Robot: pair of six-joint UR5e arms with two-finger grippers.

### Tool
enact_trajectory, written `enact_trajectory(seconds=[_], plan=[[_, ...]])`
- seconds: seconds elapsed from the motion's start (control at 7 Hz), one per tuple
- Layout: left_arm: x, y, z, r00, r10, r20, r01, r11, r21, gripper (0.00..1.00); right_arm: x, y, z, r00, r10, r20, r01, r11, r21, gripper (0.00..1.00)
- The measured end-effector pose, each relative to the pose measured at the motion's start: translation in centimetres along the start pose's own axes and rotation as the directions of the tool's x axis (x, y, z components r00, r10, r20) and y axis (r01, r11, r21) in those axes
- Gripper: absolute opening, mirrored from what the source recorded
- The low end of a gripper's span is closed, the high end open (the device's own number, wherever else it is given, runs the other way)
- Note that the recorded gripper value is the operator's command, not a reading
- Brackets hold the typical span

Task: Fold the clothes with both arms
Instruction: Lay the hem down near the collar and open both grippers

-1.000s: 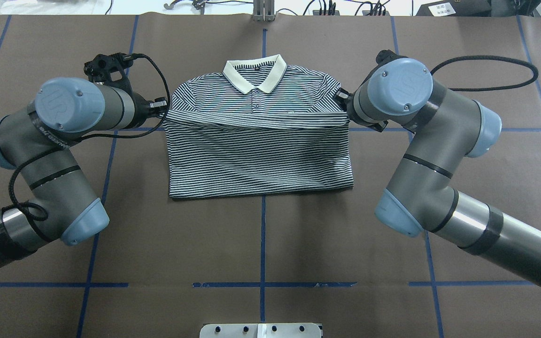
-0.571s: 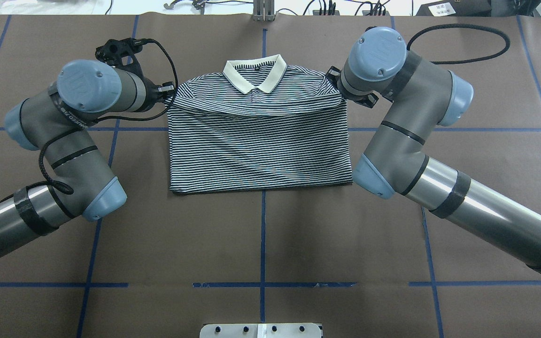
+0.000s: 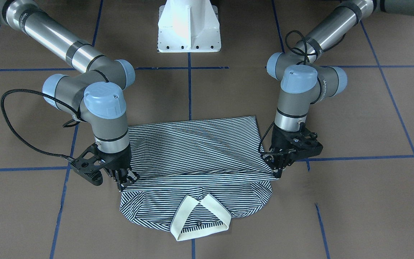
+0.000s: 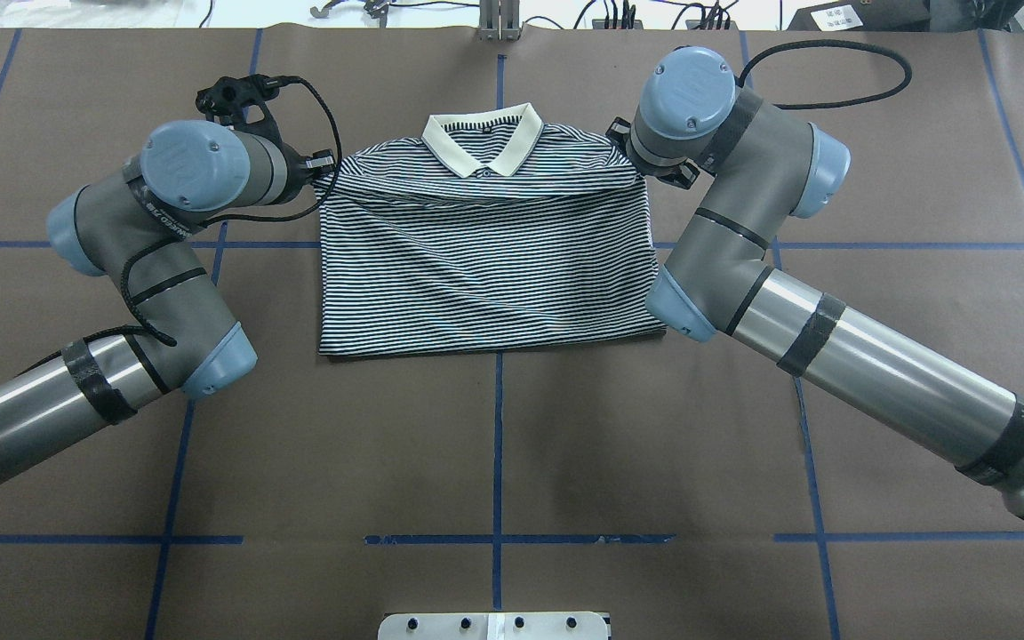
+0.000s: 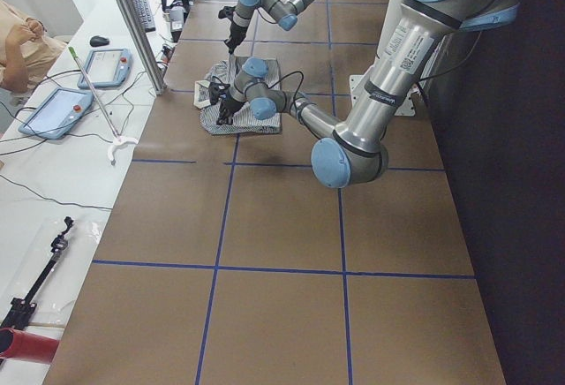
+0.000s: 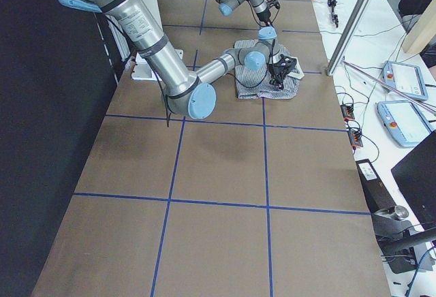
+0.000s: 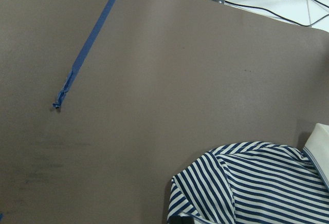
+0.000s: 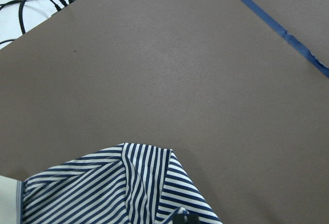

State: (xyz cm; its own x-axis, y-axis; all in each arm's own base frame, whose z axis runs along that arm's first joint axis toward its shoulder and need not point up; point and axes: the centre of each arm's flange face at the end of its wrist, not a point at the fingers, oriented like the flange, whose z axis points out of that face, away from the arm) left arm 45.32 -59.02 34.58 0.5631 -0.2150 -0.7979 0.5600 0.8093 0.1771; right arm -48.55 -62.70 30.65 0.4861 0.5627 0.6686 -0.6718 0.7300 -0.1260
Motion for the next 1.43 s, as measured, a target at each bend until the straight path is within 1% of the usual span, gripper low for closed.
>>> enact_trajectory(seconds=[0.29,0.57,1.0,1.43], plan=[[-0.2,0.2,1.0,1.000,0.003,-0.014,-0.003,1.000,0.002,0.00,0.0,0.0,1.9,0.999,-0.005,-0.037,0.005,1.000,0.002,0.00],[-0.2,0.3,1.6,1.000,0.003,-0.017,-0.003,1.000,0.002,0.00,0.0,0.0,2.8,0.998,-0.004,-0.056,0.004,1.000,0.003,0.00],[0.1,0.4,2.3,1.000,0.004,-0.030,-0.004,1.000,0.002,0.00,0.0,0.0,3.2,0.998,-0.004,-0.065,0.004,1.000,0.003,0.00],[0.2,0.7,2.9,1.000,0.006,-0.024,-0.006,1.000,-0.002,0.00,-0.2,0.0,3.4,0.998,-0.006,-0.068,0.006,1.000,0.004,0.00]])
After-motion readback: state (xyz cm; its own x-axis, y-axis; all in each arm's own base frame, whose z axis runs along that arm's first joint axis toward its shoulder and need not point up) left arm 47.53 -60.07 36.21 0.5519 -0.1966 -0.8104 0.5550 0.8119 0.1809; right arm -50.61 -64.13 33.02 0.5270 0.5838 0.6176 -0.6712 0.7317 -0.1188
